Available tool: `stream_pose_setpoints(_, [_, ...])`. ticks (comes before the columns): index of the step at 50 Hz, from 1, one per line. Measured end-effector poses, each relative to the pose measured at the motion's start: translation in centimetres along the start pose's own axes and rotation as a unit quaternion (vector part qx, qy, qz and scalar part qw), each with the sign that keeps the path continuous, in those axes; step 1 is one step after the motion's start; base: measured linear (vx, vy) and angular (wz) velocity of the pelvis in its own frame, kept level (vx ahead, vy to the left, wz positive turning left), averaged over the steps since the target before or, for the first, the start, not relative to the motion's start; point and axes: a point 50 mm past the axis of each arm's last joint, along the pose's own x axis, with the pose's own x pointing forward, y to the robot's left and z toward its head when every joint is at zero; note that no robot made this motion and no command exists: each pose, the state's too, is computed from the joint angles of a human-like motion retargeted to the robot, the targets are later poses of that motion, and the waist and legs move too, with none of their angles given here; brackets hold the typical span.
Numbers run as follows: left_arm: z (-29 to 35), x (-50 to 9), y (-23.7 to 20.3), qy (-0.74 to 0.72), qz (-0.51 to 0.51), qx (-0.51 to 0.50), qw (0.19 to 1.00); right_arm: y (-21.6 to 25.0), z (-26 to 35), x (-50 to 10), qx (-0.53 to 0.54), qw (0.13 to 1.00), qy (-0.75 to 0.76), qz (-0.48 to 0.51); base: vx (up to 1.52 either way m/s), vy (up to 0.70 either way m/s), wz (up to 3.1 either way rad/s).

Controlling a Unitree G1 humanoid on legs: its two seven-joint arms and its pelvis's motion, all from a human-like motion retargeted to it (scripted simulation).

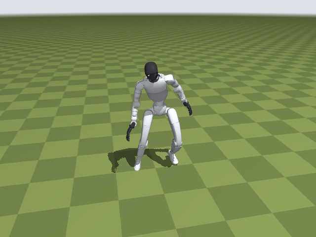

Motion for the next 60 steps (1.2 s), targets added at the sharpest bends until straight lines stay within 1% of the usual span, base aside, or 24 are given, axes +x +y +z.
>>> stream_pose_setpoints(4, [3.9,0.9,6.0,-0.049,0.050,0.025,0.997,5.4,0.5,-4.3,-0.252,0.931,-0.234,0.124,0.66,0.13,0.96])
stream_pose_setpoints(6, [6.4,0.7,10.0,-0.074,0.092,0.046,0.992,6.8,1.0,-7.0,-0.309,0.878,-0.329,0.157,0.76,0.09,0.76])
stream_pose_setpoints(8, [8.8,0.0,13.7,-0.095,0.150,0.059,0.982,7.6,1.3,-10.0,-0.290,0.850,-0.387,0.209,0.77,0.04,0.89])
stream_pose_setpoints(10, [11.6,-1.2,17.4,-0.114,0.228,0.056,0.965,7.7,1.1,-13.2,-0.211,0.844,-0.409,0.276,0.73,-0.03,1.13])
stream_pose_setpoints(13, [16.6,-3.0,19.5,-0.148,0.334,-0.010,0.931,6.5,0.9,-15.9,-0.105,0.850,-0.406,0.320,0.63,-0.12,1.47])
stream_pose_setpoints(16, [21.4,-3.8,17.2,-0.174,0.351,-0.135,0.910,5.3,-0.7,-15.5,-0.118,0.870,-0.389,0.278,0.57,-0.21,1.09])
stream_pose_setpoints(20, [24.7,-3.1,9.6,-0.186,0.212,-0.233,0.931,4.9,-5.2,-12.7,-0.225,0.896,-0.315,0.220,0.59,-0.25,0.34])
stream_pose_setpoints(22, [24.8,-2.7,5.4,-0.215,0.132,-0.183,0.950,4.5,-7.6,-11.0,-0.249,0.909,-0.245,0.226,0.64,-0.26,-0.05])
stream_pose_setpoints(25, [24.2,-3.0,0.1,-0.292,0.045,-0.014,0.955,2.8,-10.4,-8.3,-0.260,0.926,-0.140,0.236,0.68,-0.28,-0.20])
stream_pose_setpoints(28, [23.0,-4.1,-3.4,-0.358,-0.012,0.074,0.931,-0.5,-11.0,-5.1,-0.270,0.942,-0.070,0.185,0.74,-0.29,-0.10])
stream_pose_setpoints(33, [20.5,-5.4,-7.5,-0.358,-0.141,0.026,0.923,-8.1,-9.0,-0.7,-0.244,0.970,0.006,0.011,0.70,-0.27,-0.24])
stream_pose_setpoints(35, [19.4,-5.3,-8.3,-0.348,-0.151,0.037,0.925,-11.2,-7.6,0.5,-0.184,0.977,0.047,-0.095,0.58,-0.15,-1.33])
stream_pose_setpoints(37, [18.0,-4.6,-8.0,-0.340,-0.107,0.082,0.931,-13.7,-5.8,0.9,-0.093,0.966,0.089,-0.223,0.55,-0.06,-1.75])
stream_pose_setpoints(38, [17.1,-4.1,-7.5,-0.331,-0.077,0.109,0.934,-14.4,-4.9,0.9,-0.041,0.954,0.109,-0.278,0.56,-0.02,-1.53])
stream_pose_setpoints(40, [14.9,-2.9,-6.1,-0.301,-0.030,0.151,0.941,-14.5,-3.2,0.9,0.066,0.938,0.129,-0.315,0.59,0.00,-1.02])
stream_pose_setpoints(42, [12.7,-1.8,-4.4,-0.259,-0.011,0.184,0.948,-12.7,-2.3,1.4,0.155,0.950,0.107,-0.250,0.63,-0.01,-0.27])
stream_pose_setpoints(44, [11.1,-0.7,-2.0,-0.215,-0.008,0.218,0.952,-10.4,-2.7,1.6,0.176,0.972,0.062,-0.140,0.69,-0.05,0.45])
stream_pose_setpoints(45, [10.6,-0.2,-0.6,-0.192,-0.006,0.235,0.953,-9.1,-3.2,1.4,0.159,0.983,0.038,-0.080,0.73,-0.08,0.94])
stream_pose_setpoints(48, [11.3,0.8,4.8,-0.126,0.029,0.250,0.959,-5.0,-5.9,-0.1,-0.031,0.998,-0.008,0.045,0.77,-0.13,1.27])
stream_pose_setpoints(50, [12.9,0.7,9.3,-0.089,0.077,0.230,0.966,-2.3,-8.9,-1.8,-0.174,0.979,-0.010,0.106,0.80,-0.18,1.27])
stream_pose_setpoints(52, [16.4,-0.7,13.9,-0.091,0.142,0.210,0.963,0.4,-11.2,-3.6,-0.266,0.951,-0.016,0.160,0.83,-0.20,0.85])
stream_pose_setpoints(54, [21.5,-3.5,18.0,-0.137,0.215,0.206,0.945,2.7,-12.3,-5.2,-0.302,0.930,-0.034,0.205,0.83,-0.22,0.72])
stream_pose_setpoints(57, [30.5,-10.4,22.3,-0.259,0.328,0.177,0.891,5.1,-12.2,-7.1,-0.284,0.926,-0.070,0.240,0.75,-0.26,0.84])
stream_pose_setpoints(60, [37.3,-18.4,23.9,-0.390,0.405,0.070,0.824,5.9,-13.1,-8.5,-0.259,0.930,-0.073,0.250,0.62,-0.30,1.42])
